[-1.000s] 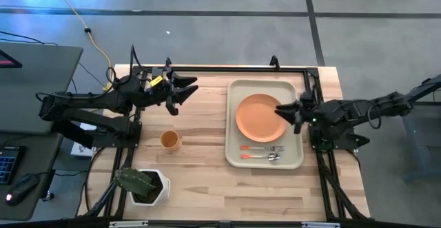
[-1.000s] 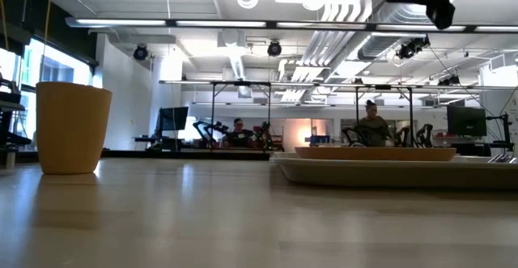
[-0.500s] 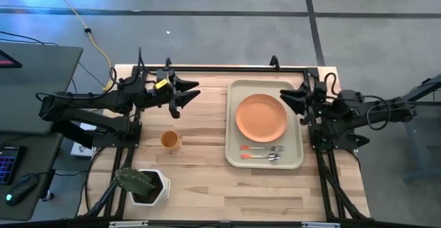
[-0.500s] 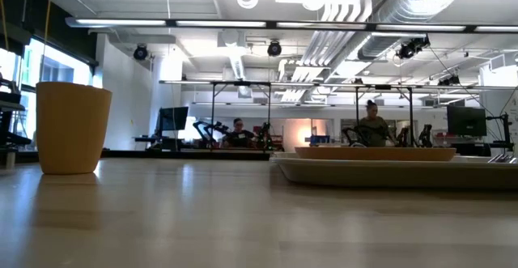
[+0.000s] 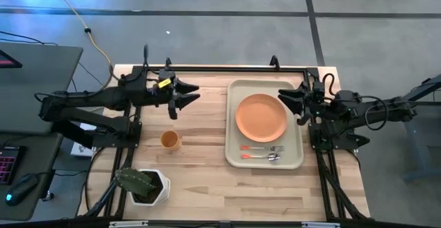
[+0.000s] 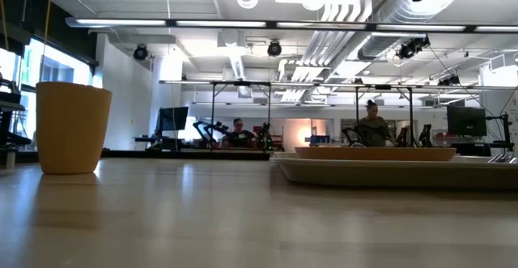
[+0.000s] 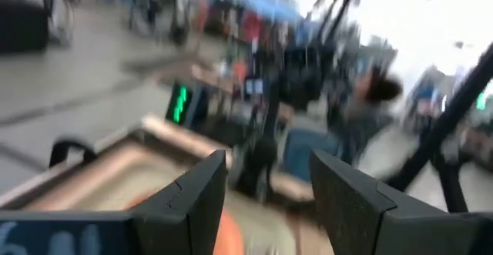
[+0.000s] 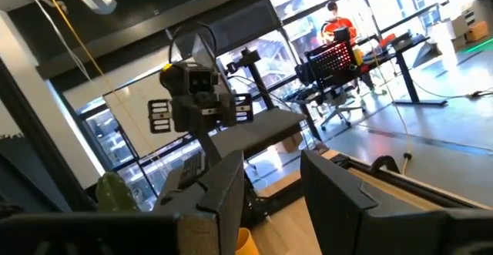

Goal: Pick and place plate/cup/fork/spoon on tray
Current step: Put the orange cup on the beige serving tray above the orange plate

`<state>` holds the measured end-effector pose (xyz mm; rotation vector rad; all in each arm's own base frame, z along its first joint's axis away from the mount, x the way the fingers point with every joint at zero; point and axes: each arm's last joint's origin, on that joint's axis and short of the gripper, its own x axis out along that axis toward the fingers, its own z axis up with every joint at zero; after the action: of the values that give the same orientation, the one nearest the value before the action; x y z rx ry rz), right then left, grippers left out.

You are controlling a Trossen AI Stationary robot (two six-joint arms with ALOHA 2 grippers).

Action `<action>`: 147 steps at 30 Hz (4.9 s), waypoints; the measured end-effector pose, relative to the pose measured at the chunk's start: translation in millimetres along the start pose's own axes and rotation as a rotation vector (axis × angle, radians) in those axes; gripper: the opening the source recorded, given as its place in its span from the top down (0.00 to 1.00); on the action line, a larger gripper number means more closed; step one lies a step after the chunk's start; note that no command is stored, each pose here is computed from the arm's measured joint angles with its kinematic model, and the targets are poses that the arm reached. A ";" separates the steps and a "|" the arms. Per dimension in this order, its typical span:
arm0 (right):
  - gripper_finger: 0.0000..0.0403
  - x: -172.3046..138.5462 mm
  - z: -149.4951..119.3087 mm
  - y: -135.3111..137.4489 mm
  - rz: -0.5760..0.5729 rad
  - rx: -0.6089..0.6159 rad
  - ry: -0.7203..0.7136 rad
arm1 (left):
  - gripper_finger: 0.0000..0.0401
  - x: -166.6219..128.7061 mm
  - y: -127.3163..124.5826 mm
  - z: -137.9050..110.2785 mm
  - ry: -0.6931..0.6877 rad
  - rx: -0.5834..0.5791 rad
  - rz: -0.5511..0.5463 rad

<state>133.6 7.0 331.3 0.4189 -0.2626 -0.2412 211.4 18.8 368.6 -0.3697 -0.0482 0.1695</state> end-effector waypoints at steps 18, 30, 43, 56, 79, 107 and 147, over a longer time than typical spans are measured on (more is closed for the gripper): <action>0.70 0.2 0.1 -1.7 -0.056 -0.001 -0.017 | 0.55 -21.2 -14.1 -55.0 1.302 0.560 0.030; 0.70 0.2 -4.2 -2.8 -0.058 0.038 0.027 | 0.55 6.0 4.0 -102.3 1.505 0.625 0.019; 0.70 1.1 -7.2 -3.4 -0.065 0.033 0.050 | 0.55 -2.6 19.6 -142.7 1.508 0.554 0.094; 0.70 1.1 -7.3 -3.5 -0.065 0.023 0.051 | 0.81 -8.5 25.1 -153.0 1.548 0.549 0.108; 0.70 0.9 -7.9 -4.6 -0.096 0.047 0.048 | 0.99 36.9 -13.1 27.5 0.812 0.480 0.243; 0.70 1.1 -7.1 -1.1 0.008 0.015 0.071 | 1.00 39.9 1.6 -0.6 0.005 -0.003 -0.136; 0.70 1.5 -6.5 -1.7 -0.022 0.015 0.054 | 1.00 229.3 165.1 -51.4 0.887 0.238 0.514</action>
<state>136.6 7.4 325.1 0.4430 -0.2068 -0.2492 415.5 192.0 264.3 -0.1874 0.9422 0.5004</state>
